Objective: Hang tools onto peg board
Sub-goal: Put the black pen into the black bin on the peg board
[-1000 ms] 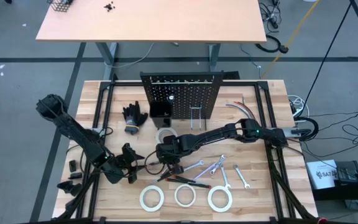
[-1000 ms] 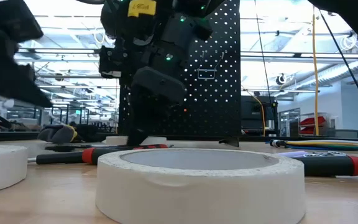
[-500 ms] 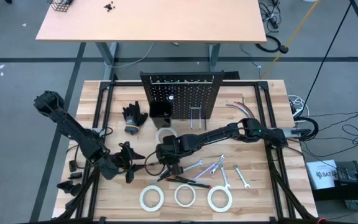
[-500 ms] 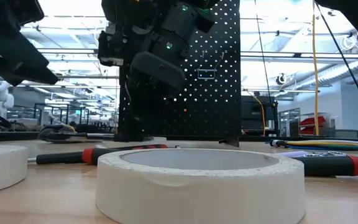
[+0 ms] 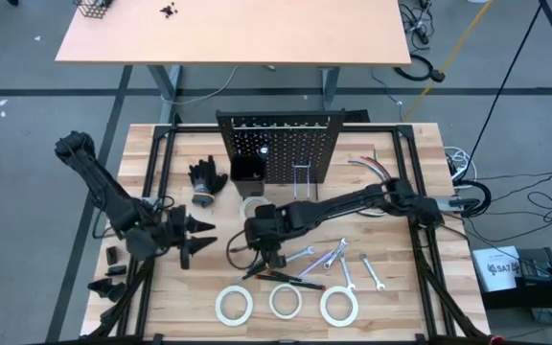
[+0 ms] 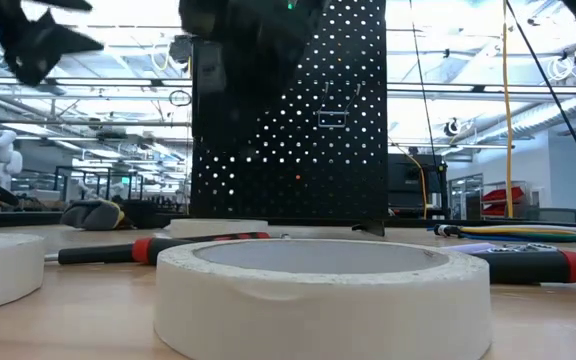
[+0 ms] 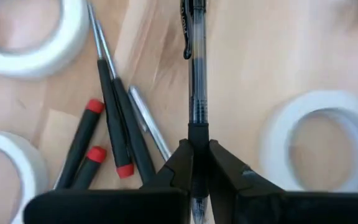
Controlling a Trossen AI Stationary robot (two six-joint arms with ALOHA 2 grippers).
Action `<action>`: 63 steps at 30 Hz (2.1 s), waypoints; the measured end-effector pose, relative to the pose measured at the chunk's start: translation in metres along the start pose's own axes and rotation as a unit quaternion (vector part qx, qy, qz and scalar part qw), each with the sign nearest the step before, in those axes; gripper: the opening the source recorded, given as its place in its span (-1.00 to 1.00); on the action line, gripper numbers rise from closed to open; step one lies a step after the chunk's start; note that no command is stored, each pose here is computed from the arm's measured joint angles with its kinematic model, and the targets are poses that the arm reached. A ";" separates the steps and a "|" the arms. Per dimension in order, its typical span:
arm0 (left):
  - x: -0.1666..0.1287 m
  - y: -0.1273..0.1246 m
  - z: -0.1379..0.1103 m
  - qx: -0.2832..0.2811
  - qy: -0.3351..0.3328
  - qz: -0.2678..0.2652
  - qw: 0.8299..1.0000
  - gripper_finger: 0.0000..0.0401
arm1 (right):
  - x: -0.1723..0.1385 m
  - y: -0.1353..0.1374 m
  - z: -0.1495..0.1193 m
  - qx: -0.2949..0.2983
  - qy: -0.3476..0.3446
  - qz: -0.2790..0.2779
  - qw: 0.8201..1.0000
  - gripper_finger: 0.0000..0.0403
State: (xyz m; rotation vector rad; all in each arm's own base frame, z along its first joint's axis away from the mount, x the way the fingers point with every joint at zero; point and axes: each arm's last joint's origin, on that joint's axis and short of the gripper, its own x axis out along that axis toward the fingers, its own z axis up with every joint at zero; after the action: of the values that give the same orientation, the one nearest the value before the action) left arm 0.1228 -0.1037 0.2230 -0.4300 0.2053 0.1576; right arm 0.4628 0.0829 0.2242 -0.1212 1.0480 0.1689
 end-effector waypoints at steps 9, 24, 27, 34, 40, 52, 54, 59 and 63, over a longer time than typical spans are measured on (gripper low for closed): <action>-0.013 -0.013 0.041 -0.048 -0.121 -0.077 0.988 -0.02 | -0.075 -0.001 0.013 0.007 -0.078 0.000 0.997 -0.92; -0.020 -0.024 0.055 0.116 -0.182 -0.187 0.958 -0.02 | -0.134 0.005 0.007 0.000 -0.148 0.006 0.989 -0.92; -0.019 -0.024 0.053 0.127 -0.173 -0.184 0.959 -0.02 | -0.132 0.001 -0.007 0.019 -0.181 0.015 0.983 -0.92; -0.005 -0.023 0.048 0.140 -0.166 -0.149 0.965 -0.02 | -0.136 0.000 -0.033 0.068 -0.425 0.062 0.900 -0.92; 0.013 -0.025 0.052 0.156 -0.197 -0.151 0.956 -0.02 | -0.125 0.000 -0.047 0.095 -0.507 0.086 0.852 -0.92; 0.044 -0.028 0.057 0.193 -0.251 -0.126 0.940 -0.02 | -0.124 0.003 -0.047 0.099 -0.516 0.094 0.845 -0.99; 0.049 -0.032 0.058 0.202 -0.247 -0.135 0.938 -0.02 | -0.124 0.003 -0.047 0.095 -0.516 0.092 0.846 -0.99; 0.053 -0.034 0.055 0.207 -0.225 -0.123 0.944 -0.02 | -0.121 0.003 -0.048 0.099 -0.504 0.092 0.853 -0.99; 0.042 -0.030 0.049 0.175 -0.157 -0.129 0.963 -0.02 | -0.110 0.006 -0.055 0.126 -0.444 0.093 0.882 -0.99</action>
State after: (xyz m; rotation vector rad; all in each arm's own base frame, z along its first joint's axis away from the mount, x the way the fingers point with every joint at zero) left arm 0.1772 -0.1051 0.2692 -0.0727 -0.1364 -0.0675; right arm 0.3608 0.0697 0.2926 0.2808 0.1491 0.2303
